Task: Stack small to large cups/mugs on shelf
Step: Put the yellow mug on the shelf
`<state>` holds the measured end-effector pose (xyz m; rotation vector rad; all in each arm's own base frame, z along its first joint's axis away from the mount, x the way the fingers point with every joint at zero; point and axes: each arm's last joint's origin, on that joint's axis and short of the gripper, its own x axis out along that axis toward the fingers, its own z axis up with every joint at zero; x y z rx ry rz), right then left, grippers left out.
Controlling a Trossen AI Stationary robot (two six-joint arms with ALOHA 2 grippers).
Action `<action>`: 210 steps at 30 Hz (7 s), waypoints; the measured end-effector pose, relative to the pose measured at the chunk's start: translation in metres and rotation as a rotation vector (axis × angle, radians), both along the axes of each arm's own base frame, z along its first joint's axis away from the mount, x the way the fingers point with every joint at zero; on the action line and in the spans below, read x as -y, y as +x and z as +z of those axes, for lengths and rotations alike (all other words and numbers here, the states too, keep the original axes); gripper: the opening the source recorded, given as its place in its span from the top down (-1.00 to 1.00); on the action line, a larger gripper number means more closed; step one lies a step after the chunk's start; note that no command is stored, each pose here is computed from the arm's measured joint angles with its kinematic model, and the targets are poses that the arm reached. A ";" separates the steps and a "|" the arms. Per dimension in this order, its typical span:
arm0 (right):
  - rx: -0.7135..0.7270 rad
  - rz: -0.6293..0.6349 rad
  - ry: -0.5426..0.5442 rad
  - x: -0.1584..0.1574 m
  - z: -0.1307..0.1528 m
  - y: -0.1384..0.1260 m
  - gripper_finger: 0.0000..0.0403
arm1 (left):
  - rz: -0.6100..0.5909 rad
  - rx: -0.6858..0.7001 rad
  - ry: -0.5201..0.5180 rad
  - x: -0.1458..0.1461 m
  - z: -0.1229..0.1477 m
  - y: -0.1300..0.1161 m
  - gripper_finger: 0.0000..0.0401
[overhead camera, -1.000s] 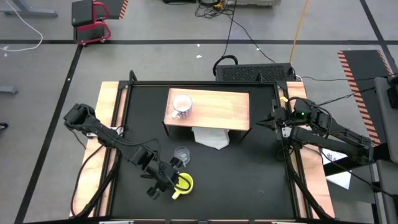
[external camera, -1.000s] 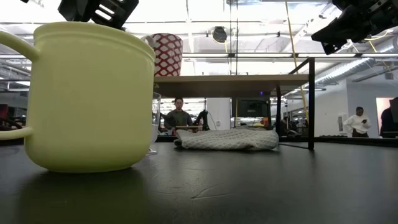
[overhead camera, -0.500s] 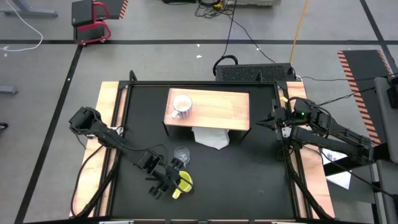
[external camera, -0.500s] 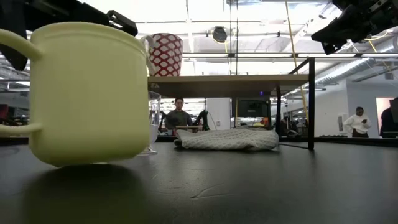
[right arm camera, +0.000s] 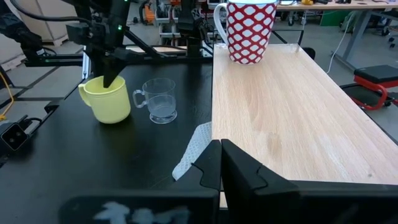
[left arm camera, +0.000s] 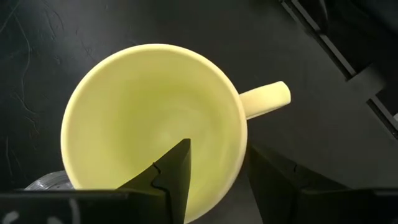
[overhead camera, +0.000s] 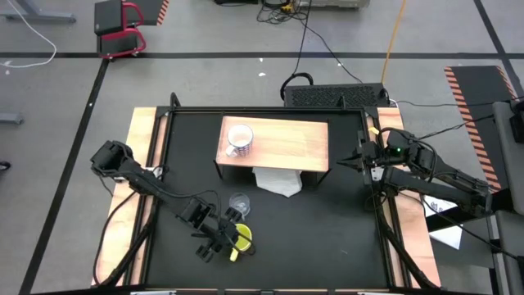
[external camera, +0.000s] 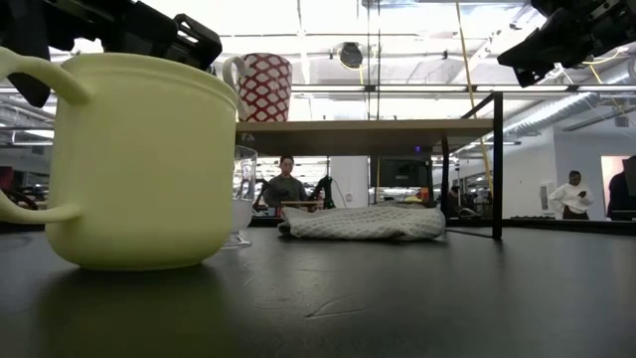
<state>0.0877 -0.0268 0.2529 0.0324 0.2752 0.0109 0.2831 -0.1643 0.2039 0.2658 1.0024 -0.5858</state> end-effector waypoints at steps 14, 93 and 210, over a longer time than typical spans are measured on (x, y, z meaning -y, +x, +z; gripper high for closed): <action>0.000 0.000 0.000 0.000 0.000 0.000 1.00 | 0.007 0.003 -0.006 0.000 0.000 0.000 0.24; -0.005 -0.001 0.005 0.000 0.000 0.000 1.00 | 0.022 0.048 0.035 0.006 0.001 -0.001 0.98; -0.006 -0.002 0.007 0.000 -0.001 0.000 1.00 | 0.021 0.090 0.121 -0.102 0.107 0.049 0.98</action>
